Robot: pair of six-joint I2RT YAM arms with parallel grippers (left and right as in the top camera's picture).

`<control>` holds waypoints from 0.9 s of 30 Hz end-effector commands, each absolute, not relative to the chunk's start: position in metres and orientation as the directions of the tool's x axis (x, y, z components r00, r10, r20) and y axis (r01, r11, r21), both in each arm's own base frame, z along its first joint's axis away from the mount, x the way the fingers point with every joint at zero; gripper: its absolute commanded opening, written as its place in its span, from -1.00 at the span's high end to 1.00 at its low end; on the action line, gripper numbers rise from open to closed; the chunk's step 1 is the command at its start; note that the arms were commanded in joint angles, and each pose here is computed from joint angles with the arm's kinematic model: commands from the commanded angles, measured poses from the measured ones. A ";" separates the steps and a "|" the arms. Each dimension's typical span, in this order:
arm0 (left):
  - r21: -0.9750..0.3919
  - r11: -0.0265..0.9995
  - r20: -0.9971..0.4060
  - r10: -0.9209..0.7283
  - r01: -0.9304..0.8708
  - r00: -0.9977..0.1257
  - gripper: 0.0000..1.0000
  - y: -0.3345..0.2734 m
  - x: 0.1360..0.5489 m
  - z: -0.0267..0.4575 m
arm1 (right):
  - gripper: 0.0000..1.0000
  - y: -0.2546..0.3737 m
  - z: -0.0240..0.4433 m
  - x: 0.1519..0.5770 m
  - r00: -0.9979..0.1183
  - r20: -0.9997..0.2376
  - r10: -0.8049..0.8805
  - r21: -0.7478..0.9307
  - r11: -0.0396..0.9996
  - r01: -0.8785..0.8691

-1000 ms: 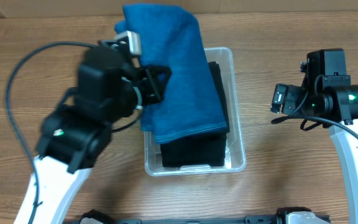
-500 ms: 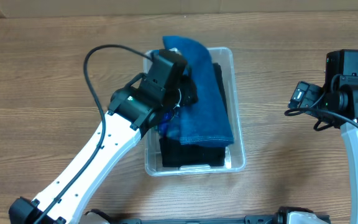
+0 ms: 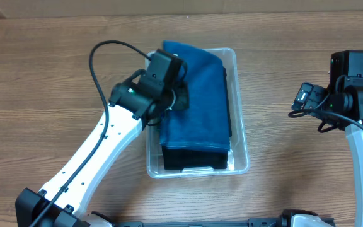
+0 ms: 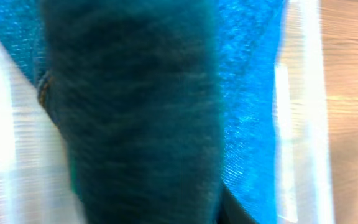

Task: Pack container
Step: 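Lower the teal towel on top of the cloths and smooth it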

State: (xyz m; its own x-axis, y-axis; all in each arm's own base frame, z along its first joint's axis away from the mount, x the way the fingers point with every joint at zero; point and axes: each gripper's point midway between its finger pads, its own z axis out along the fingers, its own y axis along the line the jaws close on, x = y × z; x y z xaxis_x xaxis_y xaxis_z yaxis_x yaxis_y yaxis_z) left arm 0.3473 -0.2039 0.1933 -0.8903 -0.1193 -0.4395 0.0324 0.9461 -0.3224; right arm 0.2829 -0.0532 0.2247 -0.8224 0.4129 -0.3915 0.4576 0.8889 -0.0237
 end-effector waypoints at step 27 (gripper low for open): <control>0.029 0.982 -0.098 0.190 0.188 -0.977 0.92 -0.166 0.376 -0.005 | -1.00 -0.051 0.225 0.283 -0.820 -0.391 0.418 -0.010 0.889 0.458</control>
